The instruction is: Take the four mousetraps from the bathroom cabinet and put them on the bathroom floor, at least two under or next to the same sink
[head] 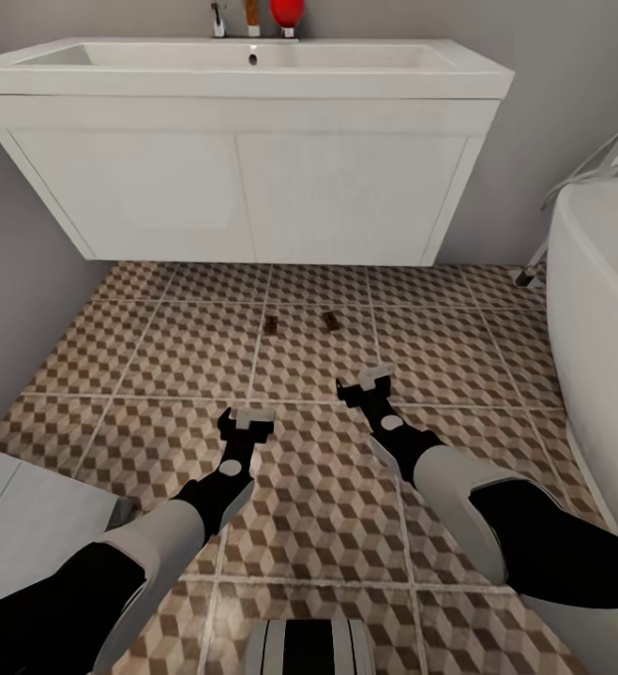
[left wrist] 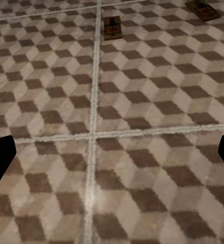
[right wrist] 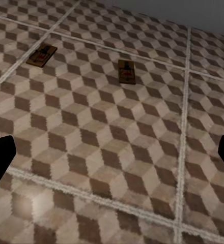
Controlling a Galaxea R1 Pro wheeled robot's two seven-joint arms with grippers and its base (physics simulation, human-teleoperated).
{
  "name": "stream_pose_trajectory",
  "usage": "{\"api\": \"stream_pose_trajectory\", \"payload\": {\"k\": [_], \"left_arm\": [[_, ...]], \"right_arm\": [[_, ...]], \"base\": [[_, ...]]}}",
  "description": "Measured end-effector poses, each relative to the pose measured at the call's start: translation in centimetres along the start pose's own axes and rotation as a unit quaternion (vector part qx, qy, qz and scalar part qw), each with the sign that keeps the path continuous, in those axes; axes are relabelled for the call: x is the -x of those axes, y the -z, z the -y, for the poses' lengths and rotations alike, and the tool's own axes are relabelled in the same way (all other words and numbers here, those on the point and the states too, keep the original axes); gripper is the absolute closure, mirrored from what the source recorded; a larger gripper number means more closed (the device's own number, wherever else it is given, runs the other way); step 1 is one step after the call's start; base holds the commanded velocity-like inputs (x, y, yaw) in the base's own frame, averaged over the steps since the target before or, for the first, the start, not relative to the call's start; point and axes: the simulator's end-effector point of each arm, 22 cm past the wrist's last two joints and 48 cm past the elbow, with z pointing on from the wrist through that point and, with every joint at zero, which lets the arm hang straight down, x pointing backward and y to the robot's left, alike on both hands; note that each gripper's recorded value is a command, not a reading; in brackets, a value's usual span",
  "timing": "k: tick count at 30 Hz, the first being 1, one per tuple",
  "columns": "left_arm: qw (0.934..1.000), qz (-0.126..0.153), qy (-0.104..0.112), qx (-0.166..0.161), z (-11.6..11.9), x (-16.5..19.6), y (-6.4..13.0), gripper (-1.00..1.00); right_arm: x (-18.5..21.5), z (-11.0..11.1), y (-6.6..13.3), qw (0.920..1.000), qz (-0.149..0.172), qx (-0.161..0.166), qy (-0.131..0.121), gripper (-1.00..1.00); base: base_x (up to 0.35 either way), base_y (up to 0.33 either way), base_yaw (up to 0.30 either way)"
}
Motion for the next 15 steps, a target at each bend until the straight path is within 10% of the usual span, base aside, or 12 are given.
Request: {"api": "stream_pose_trajectory", "payload": {"k": [15], "left_arm": [[0.9990,0.043,0.005,0.009,-1.4,2.8,2.8,-1.00]], "right_arm": [[2.4,1.9,3.3,0.9992,0.037,-0.017,0.001,-1.00]], "base": [[0.000,0.000,0.000]]}}
